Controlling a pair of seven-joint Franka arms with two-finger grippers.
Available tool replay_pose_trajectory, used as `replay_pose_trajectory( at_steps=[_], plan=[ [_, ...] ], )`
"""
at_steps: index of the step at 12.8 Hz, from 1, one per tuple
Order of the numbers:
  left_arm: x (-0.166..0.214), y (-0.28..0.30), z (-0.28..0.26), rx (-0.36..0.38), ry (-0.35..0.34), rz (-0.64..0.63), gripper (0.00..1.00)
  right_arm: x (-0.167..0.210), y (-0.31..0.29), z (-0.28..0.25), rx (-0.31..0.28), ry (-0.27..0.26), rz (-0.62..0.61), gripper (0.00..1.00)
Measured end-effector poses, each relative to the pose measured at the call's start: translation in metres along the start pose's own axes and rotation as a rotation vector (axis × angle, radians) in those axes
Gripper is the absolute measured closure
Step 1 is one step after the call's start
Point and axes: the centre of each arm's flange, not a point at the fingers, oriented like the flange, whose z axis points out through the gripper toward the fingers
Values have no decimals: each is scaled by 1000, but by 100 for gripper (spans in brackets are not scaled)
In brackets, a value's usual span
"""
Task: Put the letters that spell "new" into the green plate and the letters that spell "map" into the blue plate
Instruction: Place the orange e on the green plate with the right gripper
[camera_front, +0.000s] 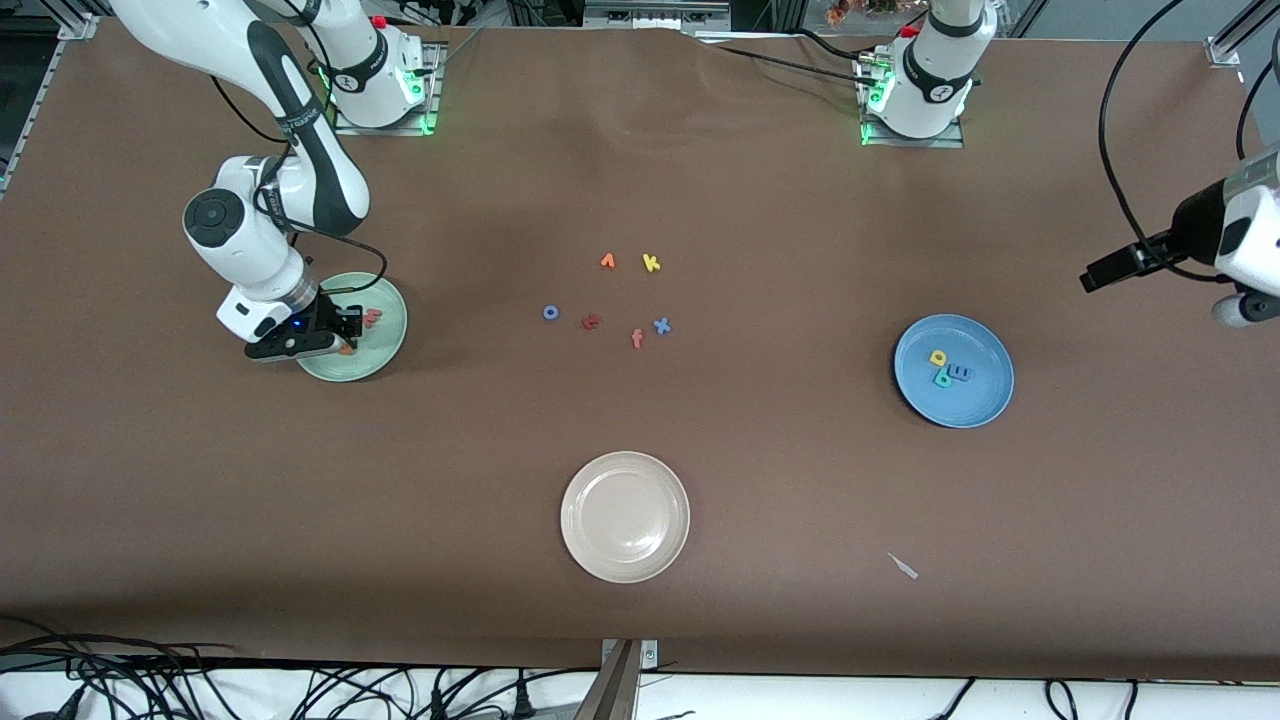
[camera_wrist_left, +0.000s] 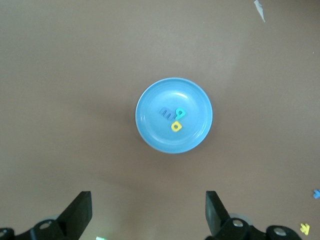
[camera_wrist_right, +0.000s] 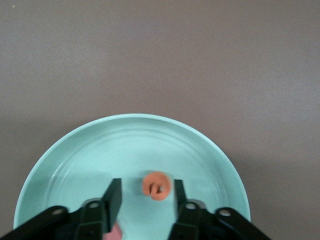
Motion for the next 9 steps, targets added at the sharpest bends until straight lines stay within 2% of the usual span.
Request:
replay_pose_trajectory(
  at_steps=[1,3,7,8,9],
  plan=[
    [-5,-3,-7,5,-18,-2,0,1,0,-1,0,1,-1,34],
    [-12,9,-28,4,-3,24,0,6,-1,-7,9,-20,-2,14],
    [-18,26,-36,5,5,56,0,45,-3,-73,78,-209,-11,12],
    [-17,25,-35,5,3,55,0,57,-3,-97,91,-243,-16,7],
    [-16,25,-34,5,2,54,0,68,-3,-118,100,-270,-21,7]
  ],
)
